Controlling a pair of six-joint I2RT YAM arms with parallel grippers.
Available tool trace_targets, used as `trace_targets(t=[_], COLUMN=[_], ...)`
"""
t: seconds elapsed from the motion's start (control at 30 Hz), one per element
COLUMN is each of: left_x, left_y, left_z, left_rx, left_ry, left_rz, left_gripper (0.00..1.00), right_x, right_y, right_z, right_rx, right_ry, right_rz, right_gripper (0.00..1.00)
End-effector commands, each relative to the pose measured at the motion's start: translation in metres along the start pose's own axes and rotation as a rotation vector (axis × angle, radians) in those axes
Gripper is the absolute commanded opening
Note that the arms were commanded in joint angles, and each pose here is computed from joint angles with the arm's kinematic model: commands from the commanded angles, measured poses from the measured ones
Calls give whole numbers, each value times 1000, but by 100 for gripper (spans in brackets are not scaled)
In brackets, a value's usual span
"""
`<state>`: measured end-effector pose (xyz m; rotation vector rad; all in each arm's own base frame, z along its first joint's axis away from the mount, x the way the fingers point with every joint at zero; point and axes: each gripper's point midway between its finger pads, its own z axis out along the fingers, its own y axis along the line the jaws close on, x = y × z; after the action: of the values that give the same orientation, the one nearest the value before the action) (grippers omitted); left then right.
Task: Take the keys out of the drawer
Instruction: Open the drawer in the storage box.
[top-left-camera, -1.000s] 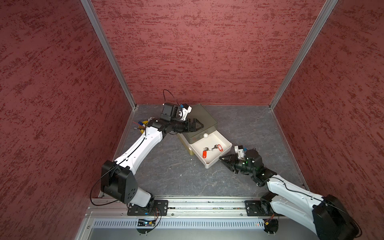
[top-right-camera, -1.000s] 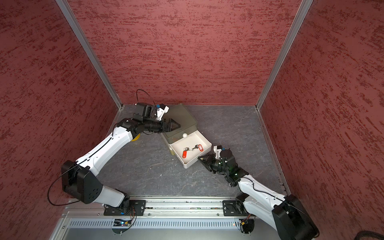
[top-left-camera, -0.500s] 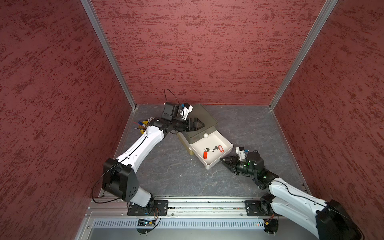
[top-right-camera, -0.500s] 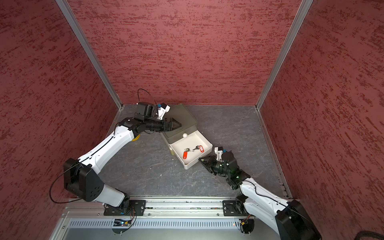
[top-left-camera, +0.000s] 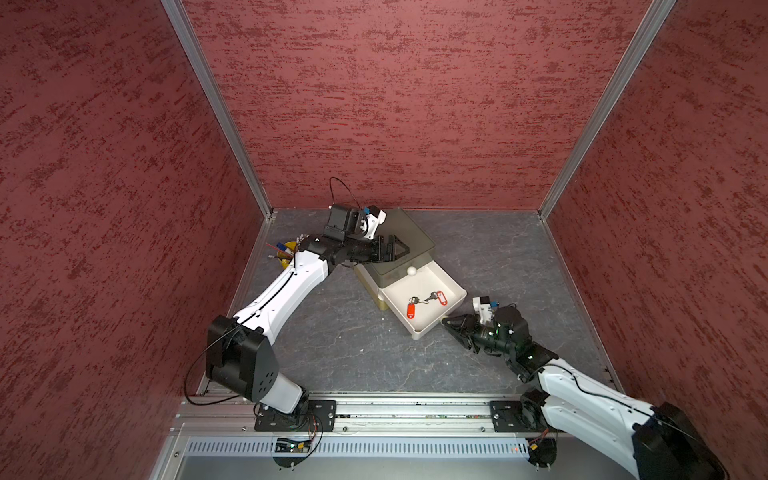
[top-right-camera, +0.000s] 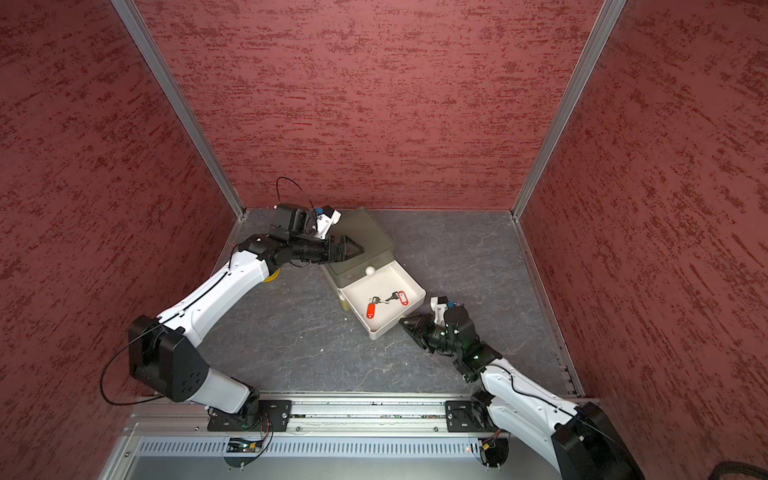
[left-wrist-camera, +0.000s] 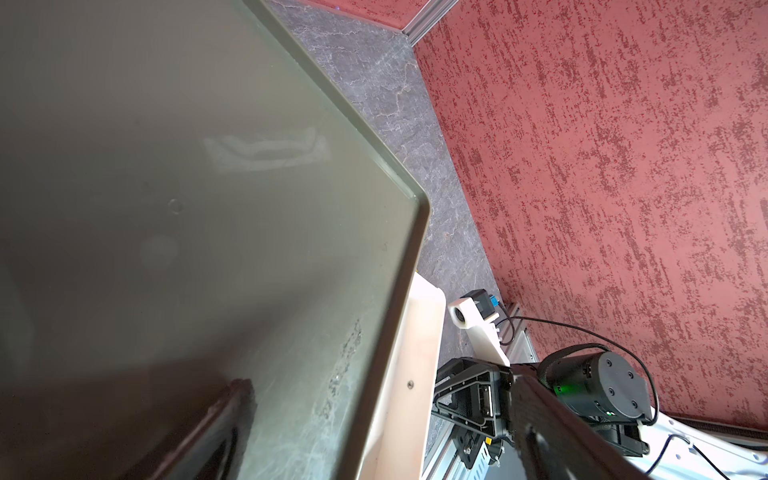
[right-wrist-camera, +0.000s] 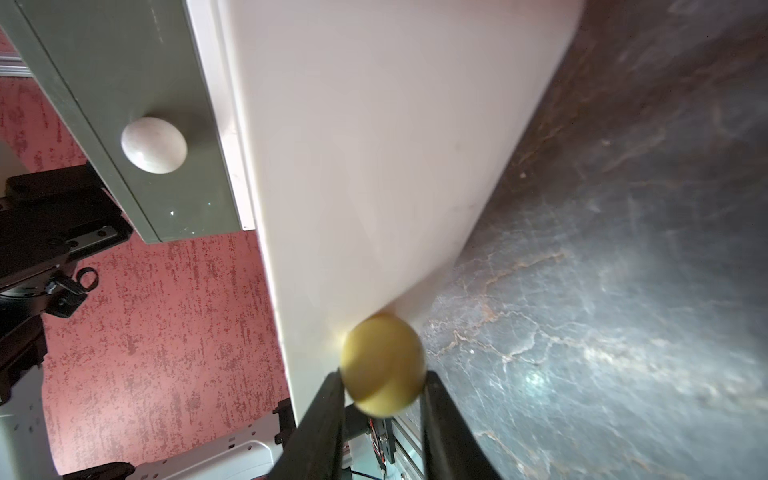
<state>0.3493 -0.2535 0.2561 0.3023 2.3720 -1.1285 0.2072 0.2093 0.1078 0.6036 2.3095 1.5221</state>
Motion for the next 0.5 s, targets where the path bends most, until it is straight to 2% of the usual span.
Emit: trace_targets(t=[0.0,0.13,0.33,0.47], left_x=[36,37,37,34], left_y=[32,32,31,28], left_z=[15,15,14,10], left_rx=[-89,-90,-89,-87], left_ry=[129,130,128,117], left_rz=[-111,-108,-105,-92], left_gripper=[100,100,100,100], right_x=[1,3,6,5], right_y=[-11,-16,-10,4], right_z=[-2,-7,-27,-56], right_rx=[38,62,118,226], right_ry=[-9,-12,-23,-53], right_rz=[7,11,-29,-100], right_gripper=[36,45,48,49])
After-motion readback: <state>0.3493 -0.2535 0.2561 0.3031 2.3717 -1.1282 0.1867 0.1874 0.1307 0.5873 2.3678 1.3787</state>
